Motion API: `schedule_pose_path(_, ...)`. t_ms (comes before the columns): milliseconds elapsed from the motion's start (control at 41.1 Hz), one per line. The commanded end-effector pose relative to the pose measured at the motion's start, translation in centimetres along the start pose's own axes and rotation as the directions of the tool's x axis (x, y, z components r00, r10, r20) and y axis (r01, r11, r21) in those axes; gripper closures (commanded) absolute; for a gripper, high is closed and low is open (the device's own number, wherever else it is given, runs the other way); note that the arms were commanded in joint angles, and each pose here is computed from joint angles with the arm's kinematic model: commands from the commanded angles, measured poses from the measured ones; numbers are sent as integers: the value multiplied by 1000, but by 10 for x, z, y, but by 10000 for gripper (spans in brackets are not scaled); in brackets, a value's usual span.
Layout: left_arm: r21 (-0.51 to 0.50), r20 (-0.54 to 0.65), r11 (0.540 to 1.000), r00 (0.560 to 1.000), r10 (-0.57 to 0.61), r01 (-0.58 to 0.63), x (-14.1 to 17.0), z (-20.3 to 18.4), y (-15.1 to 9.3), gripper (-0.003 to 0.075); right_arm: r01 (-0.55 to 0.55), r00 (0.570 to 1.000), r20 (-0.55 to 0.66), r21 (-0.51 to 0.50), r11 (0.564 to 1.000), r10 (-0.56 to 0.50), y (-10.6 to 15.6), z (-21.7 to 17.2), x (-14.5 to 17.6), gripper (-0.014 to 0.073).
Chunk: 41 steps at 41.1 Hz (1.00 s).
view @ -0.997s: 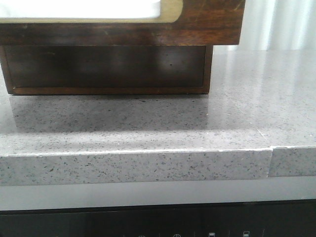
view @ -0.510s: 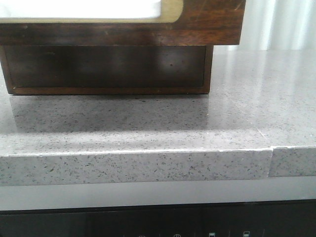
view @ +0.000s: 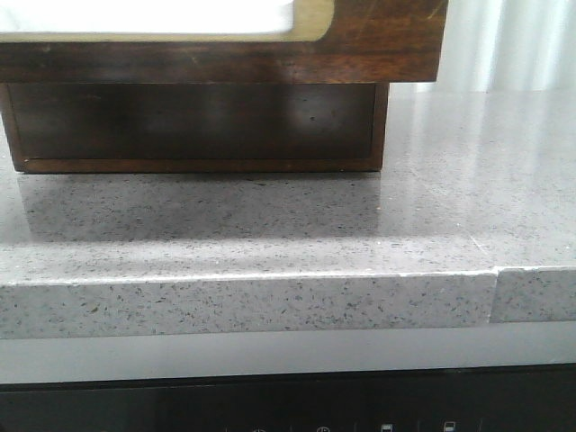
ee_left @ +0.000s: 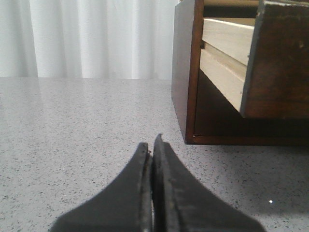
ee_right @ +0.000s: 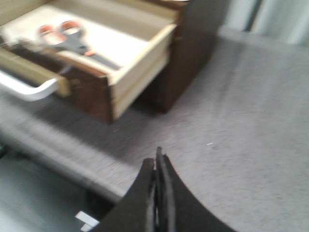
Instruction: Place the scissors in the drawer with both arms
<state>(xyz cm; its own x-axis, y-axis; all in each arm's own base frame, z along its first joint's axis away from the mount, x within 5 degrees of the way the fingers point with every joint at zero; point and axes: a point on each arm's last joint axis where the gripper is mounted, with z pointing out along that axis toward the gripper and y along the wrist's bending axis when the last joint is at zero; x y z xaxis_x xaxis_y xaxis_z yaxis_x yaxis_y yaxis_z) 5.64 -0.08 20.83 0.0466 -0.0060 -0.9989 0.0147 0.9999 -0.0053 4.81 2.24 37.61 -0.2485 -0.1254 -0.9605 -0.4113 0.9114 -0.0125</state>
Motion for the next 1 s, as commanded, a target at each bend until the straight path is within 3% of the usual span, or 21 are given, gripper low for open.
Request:
schedule_pose_path(0,7,76,1000,997,-17,17,0,-1,0,741,-18,979,204,137,990,-10,-8,2,5,712)
schedule_pose_path(219,7,76,1000,997,-17,17,0,-1,0,741,-77,943,330,340,937,-42,-17,15,73,712)
schedule_pose_path(510,7,76,1000,997,-17,17,0,-1,0,741,-89,922,382,378,922,-67,-20,39,143,712)
schedule_pose_path(632,7,76,1000,997,-17,17,0,-1,0,741,-90,909,409,380,921,-80,-20,43,159,712)
schedule_pose_path(972,7,76,1000,997,-17,17,0,-1,0,741,-90,914,398,379,921,-75,-20,43,159,712)
